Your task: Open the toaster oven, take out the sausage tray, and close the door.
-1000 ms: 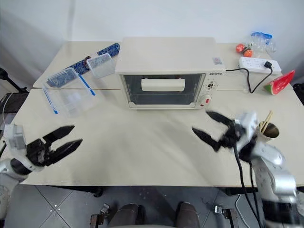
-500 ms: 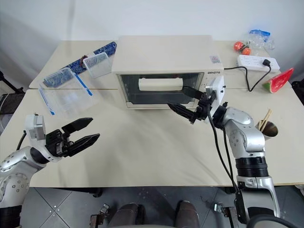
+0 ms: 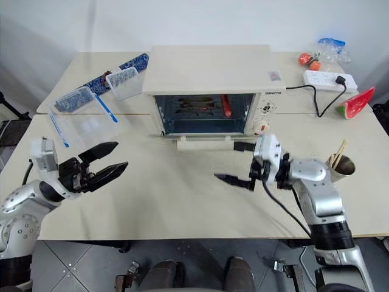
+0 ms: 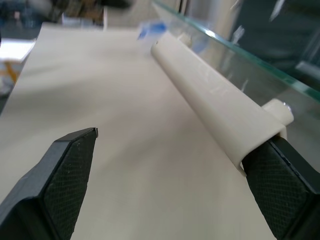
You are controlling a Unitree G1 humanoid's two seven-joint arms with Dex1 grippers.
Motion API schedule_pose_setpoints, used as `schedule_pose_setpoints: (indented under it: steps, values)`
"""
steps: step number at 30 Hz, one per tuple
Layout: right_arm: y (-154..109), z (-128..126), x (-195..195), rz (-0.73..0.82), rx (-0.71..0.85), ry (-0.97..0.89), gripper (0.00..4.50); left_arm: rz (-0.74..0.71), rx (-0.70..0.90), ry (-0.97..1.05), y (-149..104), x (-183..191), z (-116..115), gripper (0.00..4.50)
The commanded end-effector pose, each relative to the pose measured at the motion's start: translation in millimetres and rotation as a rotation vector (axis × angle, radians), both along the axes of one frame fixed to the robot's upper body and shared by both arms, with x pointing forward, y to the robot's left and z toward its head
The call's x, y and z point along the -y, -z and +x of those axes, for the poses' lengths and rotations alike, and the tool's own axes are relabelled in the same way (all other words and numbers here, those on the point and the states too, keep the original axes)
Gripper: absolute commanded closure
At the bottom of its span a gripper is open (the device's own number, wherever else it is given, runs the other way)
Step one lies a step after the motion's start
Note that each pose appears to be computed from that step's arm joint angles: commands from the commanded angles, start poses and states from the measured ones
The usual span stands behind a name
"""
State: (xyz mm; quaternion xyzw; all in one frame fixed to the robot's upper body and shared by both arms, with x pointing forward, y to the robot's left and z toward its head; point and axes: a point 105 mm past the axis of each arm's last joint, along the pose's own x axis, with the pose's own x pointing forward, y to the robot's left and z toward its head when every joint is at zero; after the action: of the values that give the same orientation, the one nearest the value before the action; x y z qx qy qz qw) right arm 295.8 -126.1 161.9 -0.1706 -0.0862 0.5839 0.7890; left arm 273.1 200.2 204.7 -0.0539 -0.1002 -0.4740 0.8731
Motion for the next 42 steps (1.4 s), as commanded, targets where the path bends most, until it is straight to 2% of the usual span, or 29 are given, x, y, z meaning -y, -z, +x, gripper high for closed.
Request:
schedule_pose_setpoints:
  steps: [1, 7, 12, 14, 20, 23, 25, 30, 35, 42]
  values:
    - [-3, -2, 2, -0.012, 0.119, 0.01, 0.0, -0.025, 0.04, 0.007, -14, 4, 12, 1.18]
    - [-3, 7, 7, 0.003, 0.182, 0.067, 0.0, -0.015, 0.08, 0.003, -20, 24, 48, 3.0]
    - [0, 9, 9, -0.009, 0.2, 0.074, 0.0, 0.022, 0.07, 0.025, -10, 54, 77, 4.47]
    - [0, 9, 10, -0.017, 0.208, 0.079, 0.0, 0.019, 0.072, 0.02, -7, 67, 87, 4.47]
    - [5, 3, 20, -0.035, 0.211, 0.127, 0.0, 0.08, 0.039, 0.115, 12, 90, 86, 4.47]
    - [22, -14, 55, -0.072, 0.166, 0.254, 0.0, 0.188, 0.035, 0.137, 31, 90, 82, 4.47]
    - [36, -30, 84, -0.11, 0.124, 0.372, 0.0, 0.201, 0.039, 0.135, 35, 88, 80, 4.47]
    - [36, -47, 119, -0.155, 0.155, 0.559, 0.0, 0.221, -0.001, 0.159, 53, 86, 73, 4.47]
    - [6, -33, 105, -0.145, 0.276, 0.584, 0.0, 0.225, -0.044, 0.156, 64, 84, 70, 4.47]
    - [-30, 4, 46, -0.037, 0.354, 0.45, 0.0, 0.223, -0.09, 0.118, 74, 79, 68, 4.47]
